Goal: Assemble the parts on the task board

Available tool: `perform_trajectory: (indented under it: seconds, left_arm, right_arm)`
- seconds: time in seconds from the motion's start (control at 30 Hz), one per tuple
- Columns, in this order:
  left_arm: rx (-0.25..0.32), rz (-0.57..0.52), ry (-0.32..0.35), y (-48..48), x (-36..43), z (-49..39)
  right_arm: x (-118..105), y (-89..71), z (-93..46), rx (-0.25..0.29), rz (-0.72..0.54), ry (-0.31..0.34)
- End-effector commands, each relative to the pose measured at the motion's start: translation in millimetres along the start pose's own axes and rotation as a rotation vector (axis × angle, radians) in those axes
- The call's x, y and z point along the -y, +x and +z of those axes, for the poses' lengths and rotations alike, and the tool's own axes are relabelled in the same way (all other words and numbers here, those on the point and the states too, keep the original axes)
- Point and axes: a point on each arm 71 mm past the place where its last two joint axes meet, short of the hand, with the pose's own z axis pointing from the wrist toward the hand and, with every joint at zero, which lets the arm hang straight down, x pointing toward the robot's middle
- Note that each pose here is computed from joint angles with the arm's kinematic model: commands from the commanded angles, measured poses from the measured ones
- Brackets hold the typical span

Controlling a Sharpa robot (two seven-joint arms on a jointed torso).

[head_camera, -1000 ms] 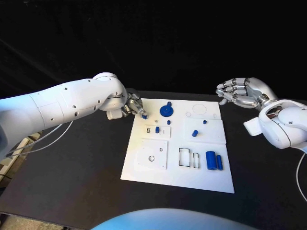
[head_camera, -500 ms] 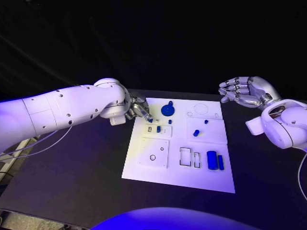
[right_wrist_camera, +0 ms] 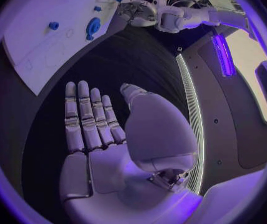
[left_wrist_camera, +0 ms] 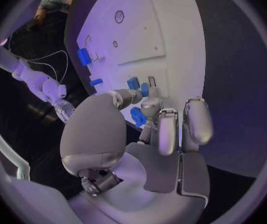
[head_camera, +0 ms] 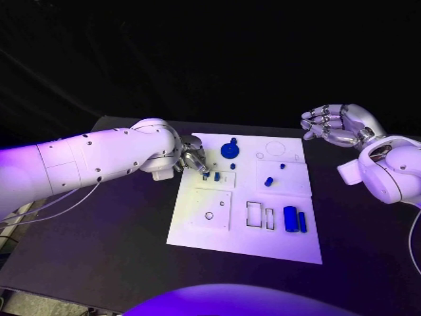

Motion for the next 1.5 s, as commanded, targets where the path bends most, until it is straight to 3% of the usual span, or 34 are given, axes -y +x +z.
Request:
perform_trajectory:
  seconds: [0.03,1.5]
  left_arm:
    - [-0.001,0.038,-0.006,2.1,2.0,0.6]
    - [-0.039,0.101,-0.039,6.0,-1.3,1.3]
  right_arm:
    - [-0.5,-0.3,-0.1,0.007,0.0,-0.006]
    - [0.6,-0.3,-1.1,0.006,0.003,-0.005]
